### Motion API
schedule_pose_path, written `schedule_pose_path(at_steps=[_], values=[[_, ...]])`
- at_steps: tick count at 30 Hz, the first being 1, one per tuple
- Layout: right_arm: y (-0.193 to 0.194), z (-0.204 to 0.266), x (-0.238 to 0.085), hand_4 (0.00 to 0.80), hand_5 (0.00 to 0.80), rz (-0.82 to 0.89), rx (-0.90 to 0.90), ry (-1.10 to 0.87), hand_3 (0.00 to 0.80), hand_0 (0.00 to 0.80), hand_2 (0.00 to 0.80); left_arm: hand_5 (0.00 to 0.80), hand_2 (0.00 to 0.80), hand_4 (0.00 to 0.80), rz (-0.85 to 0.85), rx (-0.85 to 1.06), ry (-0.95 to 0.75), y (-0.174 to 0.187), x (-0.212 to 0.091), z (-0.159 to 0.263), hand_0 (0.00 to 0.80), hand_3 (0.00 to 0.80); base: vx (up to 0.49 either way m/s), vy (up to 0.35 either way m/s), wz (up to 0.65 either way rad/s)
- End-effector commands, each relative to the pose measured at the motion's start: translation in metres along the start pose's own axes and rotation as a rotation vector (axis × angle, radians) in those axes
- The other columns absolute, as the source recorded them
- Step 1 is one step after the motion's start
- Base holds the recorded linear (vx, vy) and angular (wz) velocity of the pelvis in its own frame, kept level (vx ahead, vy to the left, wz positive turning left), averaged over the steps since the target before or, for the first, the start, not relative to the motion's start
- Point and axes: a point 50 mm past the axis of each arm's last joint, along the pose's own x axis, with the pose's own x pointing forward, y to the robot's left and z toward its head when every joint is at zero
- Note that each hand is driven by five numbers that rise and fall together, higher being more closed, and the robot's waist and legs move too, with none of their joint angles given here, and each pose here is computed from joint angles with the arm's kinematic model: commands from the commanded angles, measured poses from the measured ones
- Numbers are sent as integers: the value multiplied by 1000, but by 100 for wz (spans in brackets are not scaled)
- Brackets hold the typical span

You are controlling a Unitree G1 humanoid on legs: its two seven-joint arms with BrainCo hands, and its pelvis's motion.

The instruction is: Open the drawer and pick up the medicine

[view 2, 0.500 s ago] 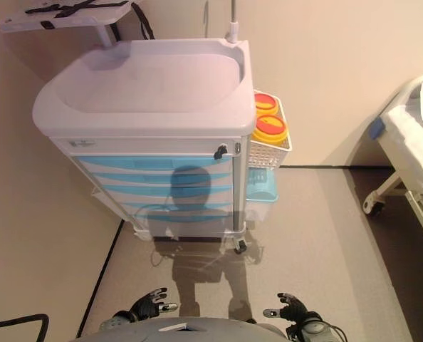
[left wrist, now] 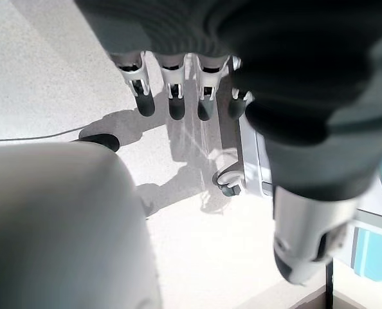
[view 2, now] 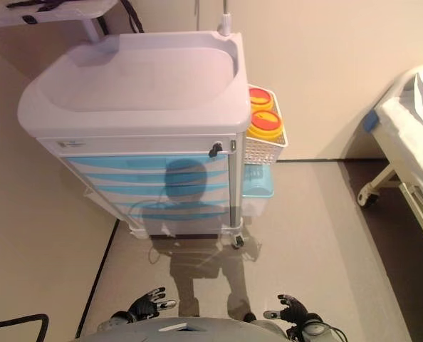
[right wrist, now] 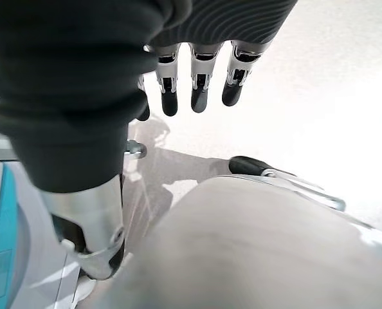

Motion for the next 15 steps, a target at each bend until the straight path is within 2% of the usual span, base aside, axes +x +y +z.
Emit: schedule_pose_path(at_steps=[1,9,15], values=[[-3,17,3,0,0,0,12,-58,0,0,0,0,0,0,65,-83,-51,15,1,13,0,0,7,29,-10],[-16,52,7,0,0,-37,2,-178,0,0,0,0,0,0,112,-173,-200,27,6,53,0,0,-98,26,-21],[-26,75,7,0,0,-67,10,-253,0,0,0,0,0,0,91,-311,-458,33,6,103,0,0,-99,45,-21]])
